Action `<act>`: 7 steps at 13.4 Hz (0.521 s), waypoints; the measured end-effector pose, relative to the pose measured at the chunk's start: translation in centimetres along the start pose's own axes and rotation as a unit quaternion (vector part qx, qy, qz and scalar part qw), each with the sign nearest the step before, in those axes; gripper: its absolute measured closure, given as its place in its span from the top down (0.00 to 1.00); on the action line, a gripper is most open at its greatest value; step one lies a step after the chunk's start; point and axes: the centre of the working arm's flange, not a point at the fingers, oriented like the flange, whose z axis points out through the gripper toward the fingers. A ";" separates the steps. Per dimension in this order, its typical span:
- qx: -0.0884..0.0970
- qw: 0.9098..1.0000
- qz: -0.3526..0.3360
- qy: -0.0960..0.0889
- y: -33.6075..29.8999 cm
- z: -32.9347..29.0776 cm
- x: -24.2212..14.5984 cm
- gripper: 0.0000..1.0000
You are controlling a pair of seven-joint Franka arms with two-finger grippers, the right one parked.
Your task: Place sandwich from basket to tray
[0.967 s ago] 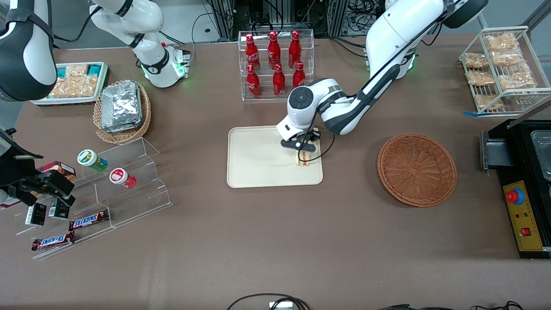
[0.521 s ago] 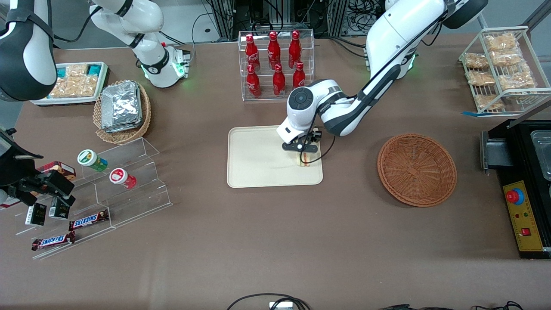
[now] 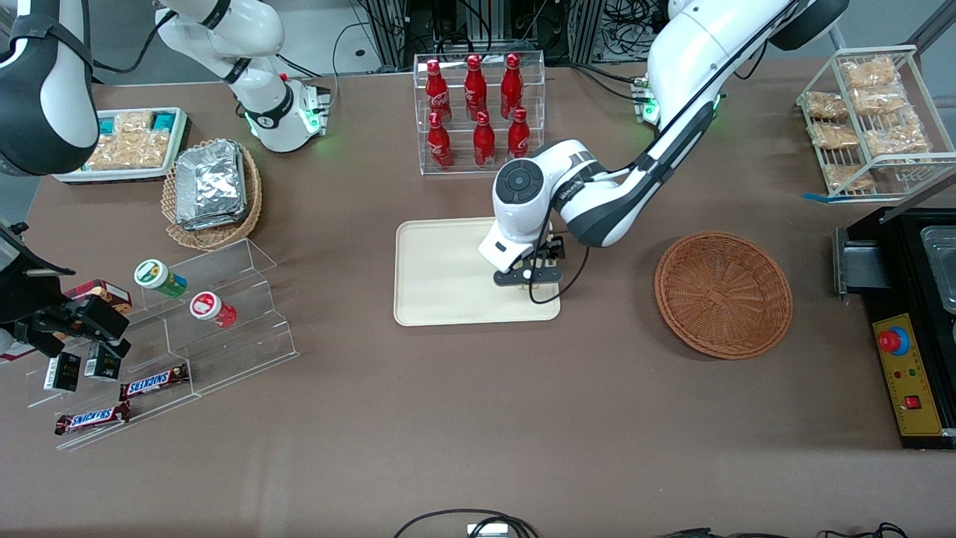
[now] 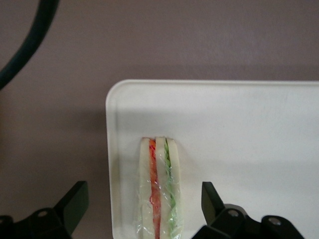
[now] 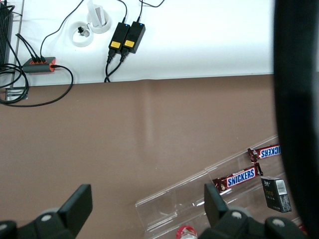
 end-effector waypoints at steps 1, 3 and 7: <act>0.002 1.000 -0.011 0.002 -0.4 -0.9 1.0 1.00; 0.010 0.999 -0.043 0.000 -2.6 -2.0 3.5 1.00; 0.043 0.990 -0.134 -0.006 -11.4 -5.5 9.3 1.00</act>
